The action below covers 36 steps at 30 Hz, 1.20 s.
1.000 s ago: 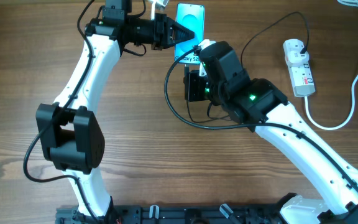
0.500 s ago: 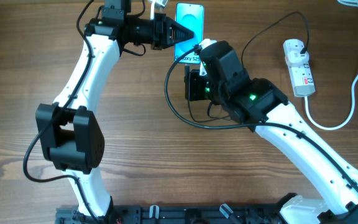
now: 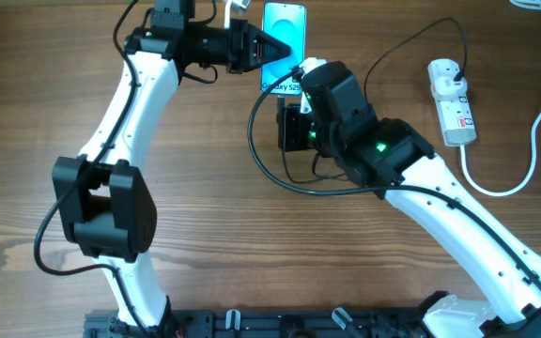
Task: Plug charger to phone and switch on socket
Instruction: 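Push the USB-C plug into the phone's port with the right gripper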
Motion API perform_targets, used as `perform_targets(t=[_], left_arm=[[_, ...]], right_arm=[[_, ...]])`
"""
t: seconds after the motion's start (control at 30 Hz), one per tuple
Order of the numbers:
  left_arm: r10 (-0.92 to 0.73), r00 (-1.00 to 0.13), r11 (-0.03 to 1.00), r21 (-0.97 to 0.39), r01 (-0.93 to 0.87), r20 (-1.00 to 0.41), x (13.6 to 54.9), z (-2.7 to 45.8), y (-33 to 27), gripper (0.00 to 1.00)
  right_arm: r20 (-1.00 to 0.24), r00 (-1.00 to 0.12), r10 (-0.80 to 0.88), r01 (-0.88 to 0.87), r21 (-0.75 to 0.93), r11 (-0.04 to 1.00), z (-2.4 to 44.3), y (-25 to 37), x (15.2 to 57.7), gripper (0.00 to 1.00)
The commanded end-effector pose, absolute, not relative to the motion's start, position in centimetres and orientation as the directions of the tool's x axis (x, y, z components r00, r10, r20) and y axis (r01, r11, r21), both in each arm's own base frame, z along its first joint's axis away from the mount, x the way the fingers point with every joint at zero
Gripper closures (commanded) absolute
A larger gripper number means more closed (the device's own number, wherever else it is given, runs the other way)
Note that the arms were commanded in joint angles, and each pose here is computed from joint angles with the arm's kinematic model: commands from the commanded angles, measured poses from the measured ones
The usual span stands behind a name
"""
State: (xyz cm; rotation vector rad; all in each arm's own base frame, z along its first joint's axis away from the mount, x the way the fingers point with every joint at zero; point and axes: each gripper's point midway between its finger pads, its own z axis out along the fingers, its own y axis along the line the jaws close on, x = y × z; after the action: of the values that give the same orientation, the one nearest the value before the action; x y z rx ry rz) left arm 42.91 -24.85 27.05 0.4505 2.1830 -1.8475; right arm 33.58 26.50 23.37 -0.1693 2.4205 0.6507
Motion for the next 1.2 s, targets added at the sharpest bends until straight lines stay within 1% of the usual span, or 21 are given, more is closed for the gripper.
perform_targets(t=[0.0,0.73,0.93,1.03,1.17], left_arm=[[0.114,-0.883,0.075,-0.882,0.465,-0.455,41.4,28.8,-25.0,0.96],[0.127,-0.908,0.085,-0.908,0.410,-0.398,40.7,28.2,-25.1,0.96],[0.128,-0.904,0.084,-0.904,0.419,-0.408,40.7,28.2,-25.1,0.95],[0.130,-0.899,0.083,-0.899,0.430,-0.418,40.6,28.1,-25.1,0.96],[0.147,-0.880,0.075,-0.882,0.466,-0.452,40.1,27.9,-25.4,0.96]], right_arm=[[-0.635,-0.770,0.068,-0.246,0.393,0.886,23.9,25.9,35.0,0.96],[-0.713,-0.686,0.147,-0.250,0.420,0.872,26.5,25.2,38.0,0.96],[-0.720,-0.676,0.158,-0.259,0.432,0.864,27.0,25.3,38.2,0.96],[-0.725,-0.670,0.162,-0.263,0.436,0.861,27.5,25.3,38.3,0.96],[-0.733,-0.659,0.169,-0.269,0.439,0.857,28.3,25.4,38.4,0.96]])
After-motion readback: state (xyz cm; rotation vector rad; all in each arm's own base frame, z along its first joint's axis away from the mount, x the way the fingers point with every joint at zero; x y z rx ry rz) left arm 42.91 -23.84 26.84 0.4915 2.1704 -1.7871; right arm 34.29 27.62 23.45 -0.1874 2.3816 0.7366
